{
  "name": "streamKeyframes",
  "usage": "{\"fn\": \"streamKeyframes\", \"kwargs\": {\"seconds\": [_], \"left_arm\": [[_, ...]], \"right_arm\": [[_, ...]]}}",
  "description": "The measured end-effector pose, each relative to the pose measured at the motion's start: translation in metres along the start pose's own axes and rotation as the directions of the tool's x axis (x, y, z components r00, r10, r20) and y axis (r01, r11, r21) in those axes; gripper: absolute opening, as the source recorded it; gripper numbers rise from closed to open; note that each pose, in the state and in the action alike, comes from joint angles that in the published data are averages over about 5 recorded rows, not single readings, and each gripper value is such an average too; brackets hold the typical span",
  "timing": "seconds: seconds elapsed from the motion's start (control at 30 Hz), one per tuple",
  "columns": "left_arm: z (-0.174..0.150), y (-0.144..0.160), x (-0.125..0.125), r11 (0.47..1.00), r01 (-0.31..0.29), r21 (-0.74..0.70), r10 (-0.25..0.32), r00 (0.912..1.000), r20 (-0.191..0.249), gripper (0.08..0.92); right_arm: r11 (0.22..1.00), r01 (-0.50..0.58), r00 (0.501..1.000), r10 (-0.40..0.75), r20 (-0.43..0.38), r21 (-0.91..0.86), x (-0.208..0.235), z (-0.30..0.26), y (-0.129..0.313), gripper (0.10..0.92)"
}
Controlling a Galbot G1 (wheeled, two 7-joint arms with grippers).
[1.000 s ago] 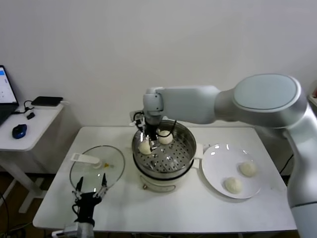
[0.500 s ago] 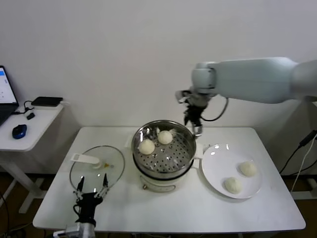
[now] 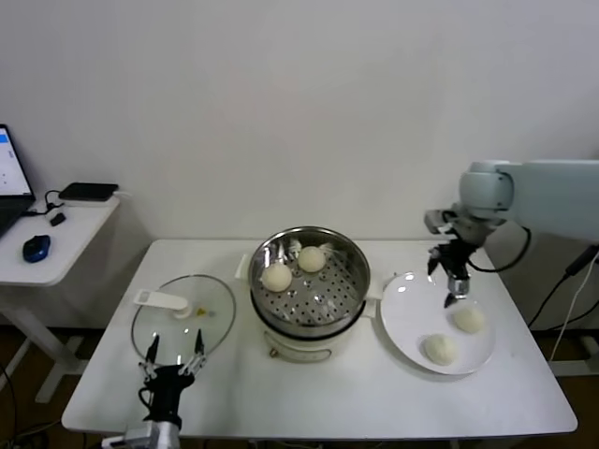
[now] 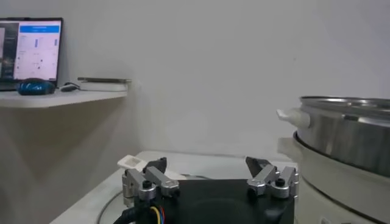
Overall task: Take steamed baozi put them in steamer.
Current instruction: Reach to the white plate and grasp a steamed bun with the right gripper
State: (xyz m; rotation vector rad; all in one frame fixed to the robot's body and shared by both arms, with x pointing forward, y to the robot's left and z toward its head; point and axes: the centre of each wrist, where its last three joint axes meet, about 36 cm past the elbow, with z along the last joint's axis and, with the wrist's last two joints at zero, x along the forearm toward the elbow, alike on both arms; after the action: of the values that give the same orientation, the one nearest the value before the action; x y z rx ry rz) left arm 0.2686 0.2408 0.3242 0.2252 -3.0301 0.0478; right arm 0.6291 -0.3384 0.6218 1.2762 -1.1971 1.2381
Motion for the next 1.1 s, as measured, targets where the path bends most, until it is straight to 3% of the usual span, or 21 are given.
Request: {"fn": "streamKeyframes", "kwargs": {"seconds": [0.63, 1.1], "left_arm": [[0.008, 0.000, 0.001, 1.000, 0.002, -0.012, -0.002, 0.9999, -0.015, 0.823], [0.008, 0.000, 0.002, 1.000, 0.001, -0.016, -0.001, 0.9999, -0.014, 0.823]], "right_arm": [[0.998, 0.036, 0.999, -0.035, 0.017, -0.056, -0.112, 0.042, 0.029, 0.823], [0.998, 0.018, 0.999, -0.016, 0.032, -0.057, -0.147, 0.035, 0.030, 0.823]]}}
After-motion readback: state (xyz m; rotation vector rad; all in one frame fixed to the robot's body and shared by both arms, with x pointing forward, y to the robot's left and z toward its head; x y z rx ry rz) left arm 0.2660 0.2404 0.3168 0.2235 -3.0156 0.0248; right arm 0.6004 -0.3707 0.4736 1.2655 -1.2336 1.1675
